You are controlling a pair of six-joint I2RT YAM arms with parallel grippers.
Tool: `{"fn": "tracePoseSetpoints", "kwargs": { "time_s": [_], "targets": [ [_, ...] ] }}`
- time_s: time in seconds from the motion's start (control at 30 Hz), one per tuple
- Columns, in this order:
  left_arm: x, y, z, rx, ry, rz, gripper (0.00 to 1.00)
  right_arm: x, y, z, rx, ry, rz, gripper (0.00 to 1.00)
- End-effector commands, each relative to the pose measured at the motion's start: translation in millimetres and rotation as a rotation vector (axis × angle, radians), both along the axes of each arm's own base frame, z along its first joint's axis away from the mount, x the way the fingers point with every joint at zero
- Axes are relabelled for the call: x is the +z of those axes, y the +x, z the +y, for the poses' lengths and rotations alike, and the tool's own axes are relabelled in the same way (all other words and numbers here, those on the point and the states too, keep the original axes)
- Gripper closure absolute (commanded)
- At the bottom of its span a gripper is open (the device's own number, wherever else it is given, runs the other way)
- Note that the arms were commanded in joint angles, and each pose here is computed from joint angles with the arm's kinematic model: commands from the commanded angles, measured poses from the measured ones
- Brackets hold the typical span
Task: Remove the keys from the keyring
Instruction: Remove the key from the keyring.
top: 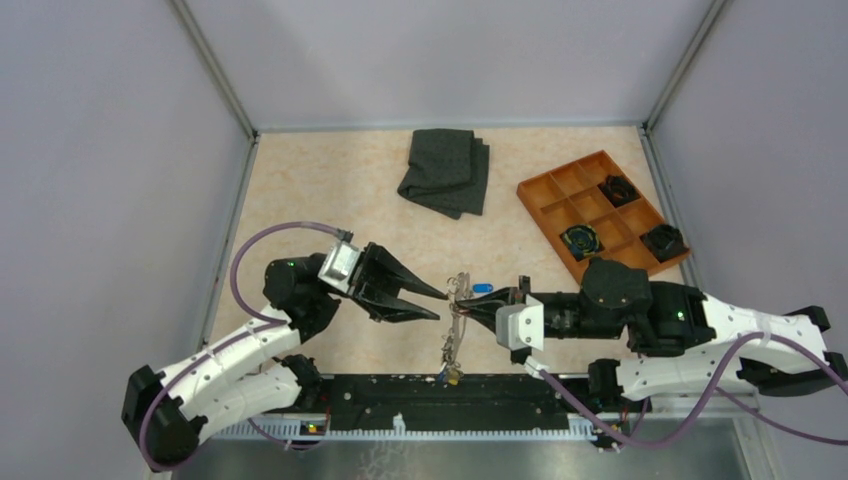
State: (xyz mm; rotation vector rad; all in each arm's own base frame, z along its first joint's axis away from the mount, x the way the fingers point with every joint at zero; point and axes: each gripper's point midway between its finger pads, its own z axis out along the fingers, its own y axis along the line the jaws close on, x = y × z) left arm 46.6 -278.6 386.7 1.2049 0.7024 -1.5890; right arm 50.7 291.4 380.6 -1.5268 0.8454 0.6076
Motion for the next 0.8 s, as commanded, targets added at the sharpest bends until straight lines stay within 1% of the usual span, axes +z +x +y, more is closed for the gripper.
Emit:
{"fn": "tracePoseSetpoints", "kwargs": {
  "time_s": [0.0,0.3,0.63,0.77],
  "targets": [
    [17,0,-1,0.013,-0.057,-0.078,0.6,42,-6,-1,0.035,0.125,0.007,1.0],
    [9,-3,-7,-0.038,-0.036,-0.069,0.61,40,-6,-1,0.033,0.122,0.007,1.0],
    [3,-4,-11,-0.06,-0.015,-0.042,0.61,38,-3,0,0.019,0.114,-0.001,1.0],
    [0,-3,-13,-0.062,-0.003,-0.015,0.64,37,-3,0,0.02,0.113,-0.004,1.0]
  ]
}}
